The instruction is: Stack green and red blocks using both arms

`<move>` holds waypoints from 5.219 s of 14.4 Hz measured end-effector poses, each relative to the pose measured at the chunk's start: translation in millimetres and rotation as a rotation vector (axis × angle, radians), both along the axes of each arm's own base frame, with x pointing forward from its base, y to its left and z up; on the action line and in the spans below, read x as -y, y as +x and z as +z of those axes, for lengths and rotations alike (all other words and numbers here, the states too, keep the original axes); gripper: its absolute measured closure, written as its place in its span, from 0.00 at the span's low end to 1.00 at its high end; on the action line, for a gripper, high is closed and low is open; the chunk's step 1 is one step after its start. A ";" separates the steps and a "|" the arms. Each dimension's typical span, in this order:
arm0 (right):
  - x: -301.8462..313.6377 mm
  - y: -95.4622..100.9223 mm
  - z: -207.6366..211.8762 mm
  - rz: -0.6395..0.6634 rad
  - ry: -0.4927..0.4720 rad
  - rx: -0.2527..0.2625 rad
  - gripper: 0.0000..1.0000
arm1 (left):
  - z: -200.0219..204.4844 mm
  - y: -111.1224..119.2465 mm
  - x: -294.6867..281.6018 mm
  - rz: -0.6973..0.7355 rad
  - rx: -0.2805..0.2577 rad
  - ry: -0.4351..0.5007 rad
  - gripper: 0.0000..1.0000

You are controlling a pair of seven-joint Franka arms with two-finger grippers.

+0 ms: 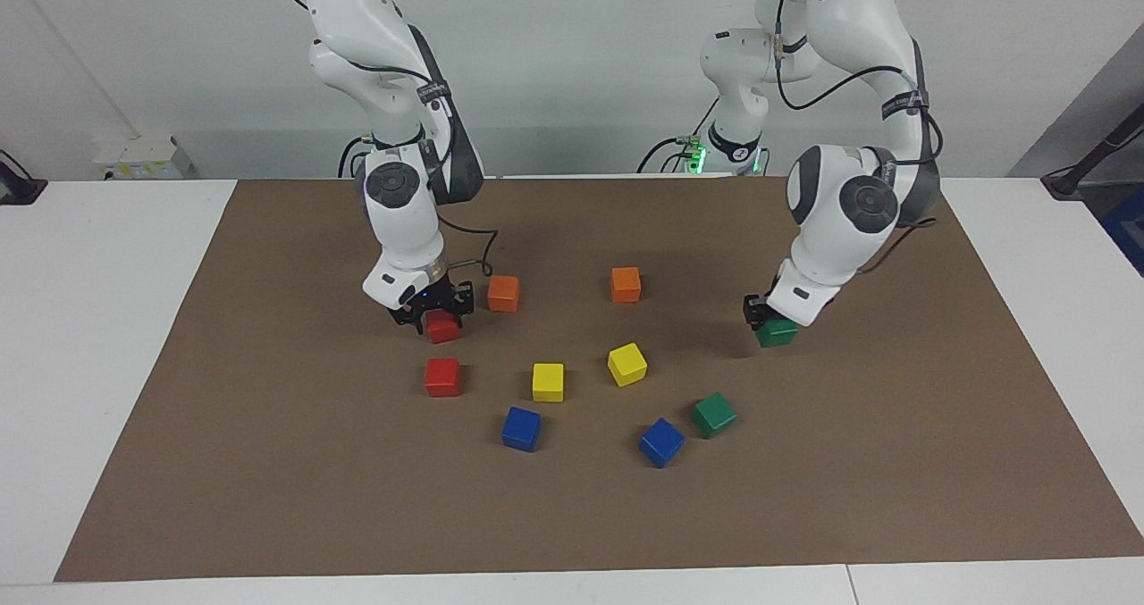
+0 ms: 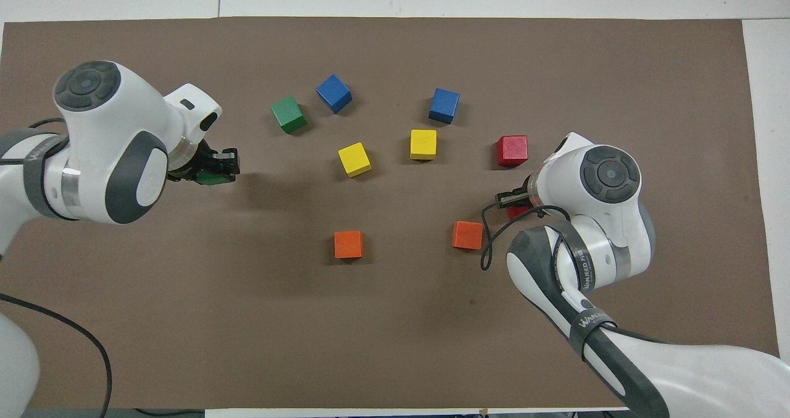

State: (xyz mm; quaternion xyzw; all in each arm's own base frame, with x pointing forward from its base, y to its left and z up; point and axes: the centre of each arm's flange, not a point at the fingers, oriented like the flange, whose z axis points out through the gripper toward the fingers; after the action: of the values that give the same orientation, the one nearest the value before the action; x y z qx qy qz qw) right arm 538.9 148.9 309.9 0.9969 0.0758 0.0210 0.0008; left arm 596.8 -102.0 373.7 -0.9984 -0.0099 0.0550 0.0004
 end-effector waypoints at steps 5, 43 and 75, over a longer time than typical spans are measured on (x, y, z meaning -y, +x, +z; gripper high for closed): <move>1.7 4.3 6.4 -0.010 -0.002 -0.005 0.45 | -4.2 4.7 -36.0 -0.005 0.013 -0.009 0.45; 196.3 49.9 16.8 -0.046 -0.017 -0.007 0.45 | -20.4 28.2 -76.0 0.020 0.108 -0.028 0.00; 195.6 53.3 16.5 -0.076 -0.014 -0.041 0.00 | -44.3 112.5 141.0 0.469 0.166 0.008 0.00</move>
State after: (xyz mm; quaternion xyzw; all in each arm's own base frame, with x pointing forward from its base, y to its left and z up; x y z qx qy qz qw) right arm 592.2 -46.7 326.4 0.9993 0.0378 0.0003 0.0071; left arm 709.3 -243.0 329.4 -0.9700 -0.2414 -0.0285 -0.0091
